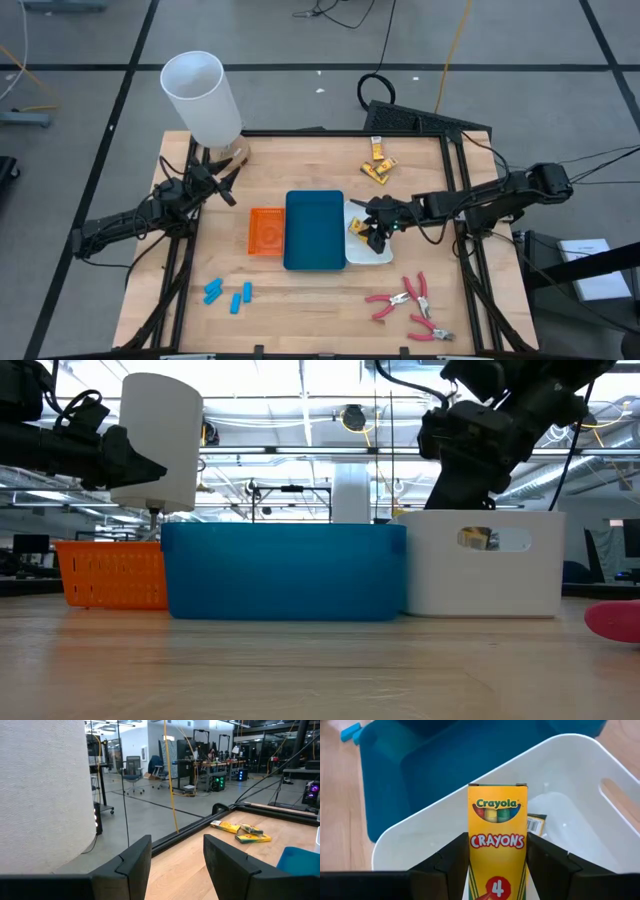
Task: Pick & Place School Supplies
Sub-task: Put the yellow crayon box into the white bin
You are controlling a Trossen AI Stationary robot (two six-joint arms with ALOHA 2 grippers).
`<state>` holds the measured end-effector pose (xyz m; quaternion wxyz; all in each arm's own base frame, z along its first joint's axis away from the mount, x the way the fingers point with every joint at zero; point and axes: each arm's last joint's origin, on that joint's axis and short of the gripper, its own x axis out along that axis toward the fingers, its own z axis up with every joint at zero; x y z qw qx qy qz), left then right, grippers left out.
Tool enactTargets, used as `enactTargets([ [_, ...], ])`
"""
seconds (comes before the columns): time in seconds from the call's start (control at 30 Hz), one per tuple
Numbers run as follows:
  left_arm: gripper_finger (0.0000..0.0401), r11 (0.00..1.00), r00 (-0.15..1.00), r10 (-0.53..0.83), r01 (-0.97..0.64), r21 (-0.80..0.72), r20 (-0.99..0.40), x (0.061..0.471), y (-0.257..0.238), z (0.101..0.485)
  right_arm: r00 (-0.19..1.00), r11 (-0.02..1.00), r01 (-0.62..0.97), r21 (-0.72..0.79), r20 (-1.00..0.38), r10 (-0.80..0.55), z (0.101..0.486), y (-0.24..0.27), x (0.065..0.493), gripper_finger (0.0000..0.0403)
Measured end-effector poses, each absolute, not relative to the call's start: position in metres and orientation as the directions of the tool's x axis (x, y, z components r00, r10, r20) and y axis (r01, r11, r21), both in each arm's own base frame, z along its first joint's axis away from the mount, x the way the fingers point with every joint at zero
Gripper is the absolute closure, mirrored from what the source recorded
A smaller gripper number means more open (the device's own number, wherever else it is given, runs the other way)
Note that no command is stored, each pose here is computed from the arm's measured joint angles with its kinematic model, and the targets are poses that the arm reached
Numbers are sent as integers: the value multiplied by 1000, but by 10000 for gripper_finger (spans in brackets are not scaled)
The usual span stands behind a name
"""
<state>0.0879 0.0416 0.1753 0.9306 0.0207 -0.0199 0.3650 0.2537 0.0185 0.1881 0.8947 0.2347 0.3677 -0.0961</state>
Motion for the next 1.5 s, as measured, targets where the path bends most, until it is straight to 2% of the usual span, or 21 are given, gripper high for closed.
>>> enactTargets([
  [0.4, 219, 733, 733, 679, -680, 24, 52, 88, 42, 175, 713, 856, 365, 366, -701, -3, 188, 18, 254, 154],
  [0.67, 219, 733, 733, 678, -680, 24, 52, 88, 42, 175, 742, 866, 336, 371, -670, -1, 193, 18, 255, 148],
  [0.9, 219, 733, 733, 678, -680, 24, 52, 88, 42, 175, 890, 900, 199, 387, -457, 0, 225, 14, 258, 152],
  [1.03, 219, 733, 733, 678, -680, 24, 52, 88, 42, 175, 913, 916, 245, 318, -394, -108, 237, 0, 254, 152],
  [1.17, 219, 733, 733, 678, -680, 24, 52, 88, 42, 175, 837, 862, 449, 237, -450, -312, 233, -27, 247, 151],
  [1.3, 219, 733, 733, 678, -680, 24, 52, 88, 42, 175, 666, 711, 680, 179, -556, -496, 221, -64, 232, 151],
  [1.5, 219, 733, 733, 678, -680, 24, 52, 88, 42, 175, 440, 485, 864, 135, -670, -597, 201, -117, 210, 151],
])
